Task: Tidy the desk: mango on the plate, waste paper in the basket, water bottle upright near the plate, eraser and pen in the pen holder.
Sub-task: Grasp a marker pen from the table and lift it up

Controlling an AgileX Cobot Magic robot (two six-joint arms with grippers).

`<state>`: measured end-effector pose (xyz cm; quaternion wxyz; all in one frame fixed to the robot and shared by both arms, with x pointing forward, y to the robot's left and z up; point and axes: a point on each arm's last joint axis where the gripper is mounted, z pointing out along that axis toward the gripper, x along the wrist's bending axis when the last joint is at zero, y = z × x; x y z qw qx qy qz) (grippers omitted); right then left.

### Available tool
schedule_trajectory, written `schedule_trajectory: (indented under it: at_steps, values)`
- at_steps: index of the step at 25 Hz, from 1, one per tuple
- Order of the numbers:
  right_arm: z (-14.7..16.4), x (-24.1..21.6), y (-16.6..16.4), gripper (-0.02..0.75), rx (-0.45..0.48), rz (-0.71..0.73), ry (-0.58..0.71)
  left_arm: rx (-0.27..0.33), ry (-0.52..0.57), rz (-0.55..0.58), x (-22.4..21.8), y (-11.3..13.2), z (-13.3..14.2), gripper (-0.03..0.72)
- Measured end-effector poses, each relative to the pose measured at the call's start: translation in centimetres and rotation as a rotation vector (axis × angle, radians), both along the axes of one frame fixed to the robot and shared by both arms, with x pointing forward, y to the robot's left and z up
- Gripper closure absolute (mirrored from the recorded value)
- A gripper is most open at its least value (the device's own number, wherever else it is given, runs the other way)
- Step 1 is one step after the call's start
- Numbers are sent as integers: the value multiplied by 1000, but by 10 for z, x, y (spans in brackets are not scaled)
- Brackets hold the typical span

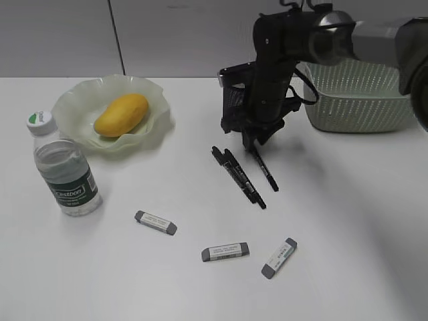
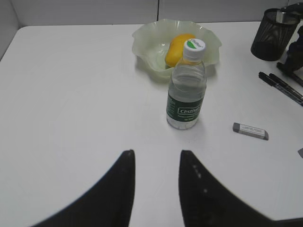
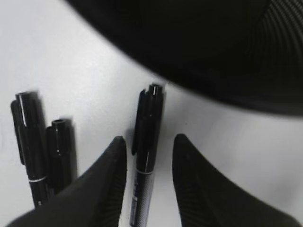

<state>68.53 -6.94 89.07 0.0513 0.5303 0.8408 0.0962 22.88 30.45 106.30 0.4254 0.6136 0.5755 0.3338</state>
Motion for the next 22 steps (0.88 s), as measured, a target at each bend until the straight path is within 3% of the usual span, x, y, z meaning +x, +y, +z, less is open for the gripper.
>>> schedule_trajectory:
  at_steps: [4, 7, 10, 14, 17, 20, 22]
  values:
    - [-14, -2, 0, 488, -11, -5, 39, 0, 0, 0, 0, 0, 0, 452]
    - [-14, -2, 0, 612, -11, -6, 42, 0, -1, 0, 0, 0, 0, 452]
    - [-12, -2, 0, 613, -11, -7, 43, 0, -2, 0, 0, 0, 0, 452]
    - [30, -9, 3, 613, 64, 24, 27, 0, -3, 0, 0, 0, 0, 452]
    - [102, -19, 0, 613, 161, 38, -120, 0, -3, 0, 0, 0, 0, 452]
    - [163, -25, -7, 613, 273, 38, -437, 0, -3, 0, 0, 0, 0, 452]
    - [182, -27, -11, 615, 345, 32, -663, 0, -3, 0, 0, 0, 0, 452]
